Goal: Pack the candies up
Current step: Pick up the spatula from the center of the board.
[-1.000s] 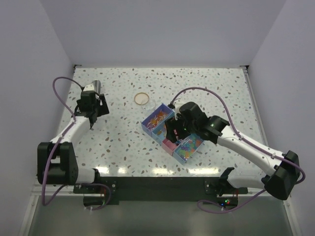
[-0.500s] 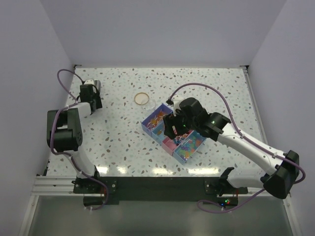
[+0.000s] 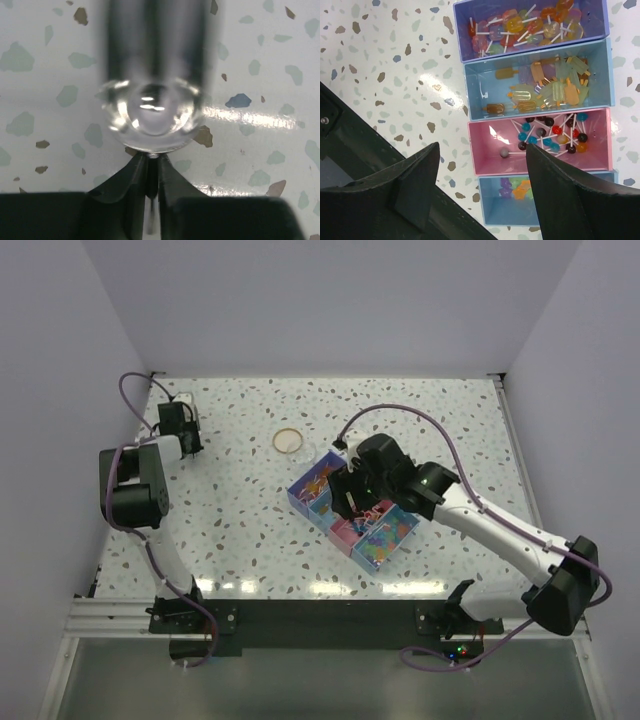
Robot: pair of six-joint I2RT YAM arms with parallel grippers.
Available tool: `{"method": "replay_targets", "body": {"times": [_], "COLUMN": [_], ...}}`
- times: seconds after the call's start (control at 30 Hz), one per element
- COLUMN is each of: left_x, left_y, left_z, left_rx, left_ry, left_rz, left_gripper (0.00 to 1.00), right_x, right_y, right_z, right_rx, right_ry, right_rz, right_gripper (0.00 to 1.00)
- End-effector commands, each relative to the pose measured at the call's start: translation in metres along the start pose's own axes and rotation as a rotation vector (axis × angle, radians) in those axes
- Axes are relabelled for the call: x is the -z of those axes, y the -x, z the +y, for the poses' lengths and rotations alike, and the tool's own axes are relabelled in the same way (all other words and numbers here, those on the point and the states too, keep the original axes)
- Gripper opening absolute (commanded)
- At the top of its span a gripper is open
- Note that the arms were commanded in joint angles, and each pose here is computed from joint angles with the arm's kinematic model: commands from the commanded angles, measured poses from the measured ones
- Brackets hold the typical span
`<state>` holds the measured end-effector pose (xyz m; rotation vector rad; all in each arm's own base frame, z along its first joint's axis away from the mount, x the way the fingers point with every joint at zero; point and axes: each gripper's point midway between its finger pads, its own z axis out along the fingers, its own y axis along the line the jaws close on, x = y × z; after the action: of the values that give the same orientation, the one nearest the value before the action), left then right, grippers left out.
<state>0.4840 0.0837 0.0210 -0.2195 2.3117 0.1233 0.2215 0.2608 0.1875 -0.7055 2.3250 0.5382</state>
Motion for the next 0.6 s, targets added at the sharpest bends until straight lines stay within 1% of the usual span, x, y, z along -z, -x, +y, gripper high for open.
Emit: {"method": "replay_targets", "body": {"times": [0.0,0.03,0.07,0.13,0.2,0.27,0.33,0.37,0.4,0.43,0.47,0.5,0.53,0.57], "left_x": [-0.002,-0.001,0.001,0.007,0.014,0.023,0.033,0.045,0.053,0.062,0.079,0.087,0.099,0.116], "left_y": [0.012,0.011,0.013,0.023,0.035,0.048,0.053,0.066,0.062,0.063,0.072,0.068,0.063,0.065], "left_z": [-0.003,-0.002,-0.005,-0.009,-0.011,-0.02,-0.029,-0.039,-0.045,-0.056,-0.073,-0.084,-0.108,-0.123], "left_rx": [-0.035,-0.042,-0.05,-0.051,-0.084,-0.095,-0.102,-0.114,-0.119,-0.131,-0.172,-0.202,-0.267,-0.303], "left_ry": [-0.035,-0.033,-0.055,-0.071,-0.094,-0.141,-0.19,-0.222,-0.247,-0.29,-0.323,-0.343,-0.385,-0.412], "left_rz": [-0.013,-0.01,-0.016,-0.049,-0.078,-0.108,-0.111,-0.144,-0.122,-0.126,-0.158,-0.144,-0.143,-0.156], "left_gripper": [0.11,0.04,0.0,0.0,0.0,0.0,0.0,0.0,0.0,0.0,0.0,0.0,0.0,0.0], "right_x": [0.006,0.004,0.004,0.0,0.001,0.0,0.001,0.001,0.003,0.004,0.006,0.005,0.003,0.002], "right_y": [0.026,0.026,0.032,0.036,0.047,0.057,0.068,0.078,0.083,0.09,0.099,0.104,0.106,0.106], "right_z": [0.001,0.002,0.003,0.0,0.0,-0.001,-0.006,-0.008,-0.003,-0.015,-0.018,-0.033,-0.032,-0.038], "right_rx": [0.002,0.003,0.007,0.012,0.026,0.04,0.03,0.019,0.007,-0.029,-0.057,-0.095,-0.108,-0.134], "right_ry": [-0.014,-0.015,-0.015,-0.032,-0.043,-0.058,-0.065,-0.063,-0.021,-0.017,0.004,0.009,0.055,0.065], "right_rz": [-0.056,-0.047,-0.053,-0.046,-0.059,-0.057,-0.059,-0.062,-0.058,-0.066,-0.084,-0.093,-0.096,-0.091], "right_gripper": [0.73,0.74,0.75,0.76,0.77,0.8,0.8,0.8,0.8,0.8,0.8,0.8,0.8,0.8]}}
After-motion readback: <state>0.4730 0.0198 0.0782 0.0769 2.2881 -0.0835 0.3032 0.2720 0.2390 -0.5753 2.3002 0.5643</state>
